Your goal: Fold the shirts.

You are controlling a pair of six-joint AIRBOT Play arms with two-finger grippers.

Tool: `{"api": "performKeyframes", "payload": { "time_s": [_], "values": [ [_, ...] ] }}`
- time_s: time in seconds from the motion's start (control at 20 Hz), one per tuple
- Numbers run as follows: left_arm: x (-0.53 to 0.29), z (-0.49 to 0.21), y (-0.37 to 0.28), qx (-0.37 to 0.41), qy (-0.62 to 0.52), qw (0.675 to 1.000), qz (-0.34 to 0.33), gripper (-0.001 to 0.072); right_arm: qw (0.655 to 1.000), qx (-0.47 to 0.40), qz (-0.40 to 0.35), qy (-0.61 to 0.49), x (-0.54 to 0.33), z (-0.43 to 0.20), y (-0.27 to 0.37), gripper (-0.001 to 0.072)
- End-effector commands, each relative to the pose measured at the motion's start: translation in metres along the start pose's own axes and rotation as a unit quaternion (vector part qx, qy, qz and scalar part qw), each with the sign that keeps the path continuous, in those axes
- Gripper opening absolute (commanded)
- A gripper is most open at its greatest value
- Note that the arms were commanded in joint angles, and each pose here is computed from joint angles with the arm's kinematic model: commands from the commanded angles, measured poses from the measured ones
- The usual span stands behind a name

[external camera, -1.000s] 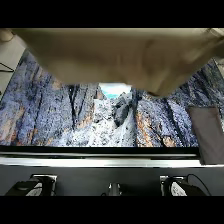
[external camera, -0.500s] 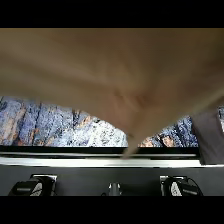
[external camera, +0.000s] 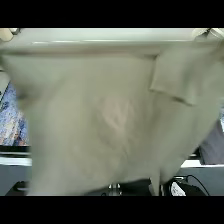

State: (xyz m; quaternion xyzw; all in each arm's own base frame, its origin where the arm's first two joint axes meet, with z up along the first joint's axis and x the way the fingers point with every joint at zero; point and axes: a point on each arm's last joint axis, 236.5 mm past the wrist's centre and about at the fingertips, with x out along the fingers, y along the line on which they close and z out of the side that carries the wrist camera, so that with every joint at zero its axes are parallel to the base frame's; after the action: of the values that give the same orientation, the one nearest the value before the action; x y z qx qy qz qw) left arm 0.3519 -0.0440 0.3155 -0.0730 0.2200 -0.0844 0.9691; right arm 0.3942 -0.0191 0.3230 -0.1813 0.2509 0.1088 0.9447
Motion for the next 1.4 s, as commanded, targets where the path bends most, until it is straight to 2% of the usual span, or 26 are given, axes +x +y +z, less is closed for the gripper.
{"api": "performKeyframes", "payload": {
  "time_s": [0.0, 0.15, 0.25, 0.45, 0.65, 0.7, 0.75, 0.8, 0.85, 0.9, 1.05, 1.1, 1.2, 1.35],
  "values": [
    [0.097, -0.118, 0.040, -0.036, 0.145, 0.988, 0.029, 0.0026, 0.978, 0.049, 0.111, 0.170, 0.129, -0.109, 0.032, 0.0013],
    [0.159, -0.181, 0.063, -0.057, 0.211, 0.975, 0.045, 0.0026, 0.970, 0.074, 0.143, 0.184, 0.221, -0.136, 0.065, 0.0015],
    [0.187, -0.201, 0.072, -0.064, 0.244, 0.966, 0.050, 0.0027, 0.977, 0.085, 0.125, 0.148, 0.261, -0.129, 0.071, 0.0016],
    [0.232, -0.192, 0.076, -0.079, 0.248, 0.965, 0.044, 0.0027, 0.981, 0.173, 0.073, 0.054, 0.294, -0.092, 0.052, 0.0016],
    [0.256, -0.225, 0.045, -0.179, 0.295, 0.938, 0.000, 0.0030, 0.965, 0.177, 0.130, 0.140, 0.302, -0.139, 0.087, 0.0017],
    [0.253, -0.240, 0.040, -0.189, 0.324, 0.927, -0.005, 0.0097, 0.960, 0.173, 0.148, 0.163, 0.298, -0.149, 0.096, 0.0101],
    [0.247, -0.250, 0.039, -0.202, 0.350, 0.915, -0.001, 0.0247, 0.956, 0.165, 0.163, 0.181, 0.291, -0.156, 0.100, 0.0341],
    [0.234, -0.259, 0.042, -0.209, 0.380, 0.901, 0.000, 0.0463, 0.951, 0.156, 0.178, 0.200, 0.276, -0.163, 0.098, 0.0516],
    [0.218, -0.266, 0.049, -0.204, 0.410, 0.889, -0.003, 0.0562, 0.947, 0.147, 0.184, 0.219, 0.261, -0.171, 0.090, 0.0504],
    [0.198, -0.272, 0.056, -0.188, 0.443, 0.876, -0.017, 0.0558, 0.941, 0.141, 0.182, 0.247, 0.241, -0.184, 0.075, 0.0504],
    [0.132, -0.300, 0.067, -0.182, 0.524, 0.831, -0.044, 0.0437, 0.889, 0.153, 0.213, 0.375, 0.168, -0.249, 0.051, 0.0472],
    [0.116, -0.316, 0.068, -0.197, 0.535, 0.821, -0.040, 0.0437, 0.867, 0.169, 0.233, 0.407, 0.148, -0.269, 0.056, 0.0403],
    [0.094, -0.360, 0.065, -0.224, 0.550, 0.804, -0.025, 0.0443, 0.844, 0.184, 0.255, 0.435, 0.128, -0.299, 0.072, 0.0385],
    [0.082, -0.405, 0.046, -0.251, 0.552, 0.794, -0.045, 0.0444, 0.836, 0.198, 0.265, 0.438, 0.125, -0.320, 0.095, 0.0385]
  ]
}}
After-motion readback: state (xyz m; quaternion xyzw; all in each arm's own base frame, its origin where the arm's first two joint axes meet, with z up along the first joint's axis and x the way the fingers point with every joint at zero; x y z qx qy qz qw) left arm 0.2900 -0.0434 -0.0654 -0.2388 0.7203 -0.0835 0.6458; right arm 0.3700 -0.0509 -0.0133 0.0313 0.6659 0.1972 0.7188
